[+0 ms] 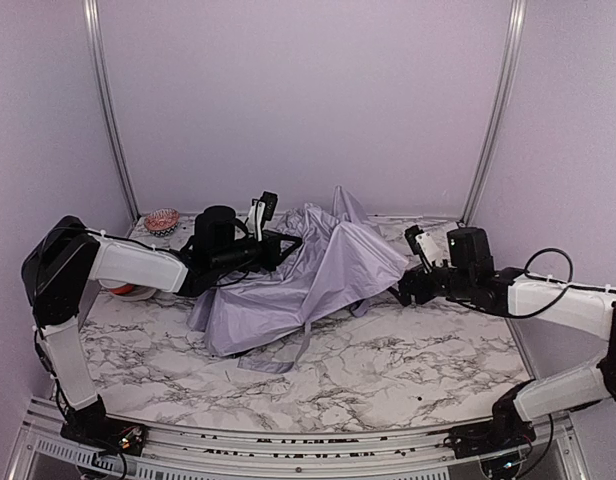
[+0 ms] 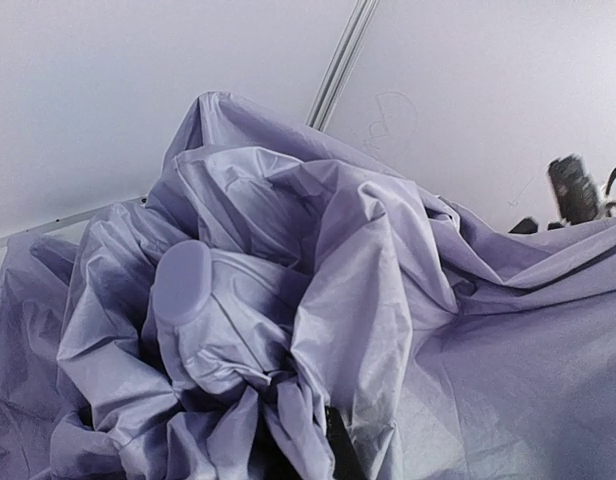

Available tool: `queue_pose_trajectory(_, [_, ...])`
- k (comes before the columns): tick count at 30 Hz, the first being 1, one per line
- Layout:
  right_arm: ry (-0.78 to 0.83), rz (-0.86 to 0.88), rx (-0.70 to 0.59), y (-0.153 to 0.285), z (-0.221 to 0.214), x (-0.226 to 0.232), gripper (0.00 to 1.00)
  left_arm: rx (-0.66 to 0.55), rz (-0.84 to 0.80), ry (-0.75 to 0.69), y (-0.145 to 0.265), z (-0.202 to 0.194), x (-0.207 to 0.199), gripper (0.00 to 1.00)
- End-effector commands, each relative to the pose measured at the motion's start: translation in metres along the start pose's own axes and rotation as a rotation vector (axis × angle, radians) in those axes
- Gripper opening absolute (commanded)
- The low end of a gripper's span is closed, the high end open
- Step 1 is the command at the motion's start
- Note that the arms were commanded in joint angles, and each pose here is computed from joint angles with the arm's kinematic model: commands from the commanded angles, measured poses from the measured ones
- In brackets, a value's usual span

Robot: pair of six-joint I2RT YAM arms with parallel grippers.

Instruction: Put away the umbrella

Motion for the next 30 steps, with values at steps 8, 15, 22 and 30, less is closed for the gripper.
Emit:
queue_pose_trajectory(8, [0.117, 0.432, 0.047, -0.103, -0.006, -0.003, 0.89, 0.020, -0.004, 0.001, -0.006, -0.009, 0.005, 0.00])
queue_pose_trajectory(15, [0.179, 0.599, 0.142, -0.142, -0.032, 0.005, 0.84, 0.013, -0.007, -0.001, -0.009, -0.007, 0.005, 0.00])
queue_pose_trajectory(22, [0.199, 0.608, 0.201, -0.167, -0.049, 0.018, 0.62, 0.006, 0.013, 0.009, -0.009, -0.004, 0.019, 0.00])
queue_pose_trajectory(30, [0.327, 0.534, 0.091, -0.153, -0.019, 0.020, 0.06, -0.002, 0.029, 0.007, -0.003, -0.001, 0.023, 0.00])
Point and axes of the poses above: each gripper's point midway between its finger pads, its own y axis back along the fingers, its own x axis along the line the jaws close on, z = x × y, the point moved 8 cm from there along y, back along the fingers, and after that the axes turned 11 degrees about -y, right-handed, at the moved point
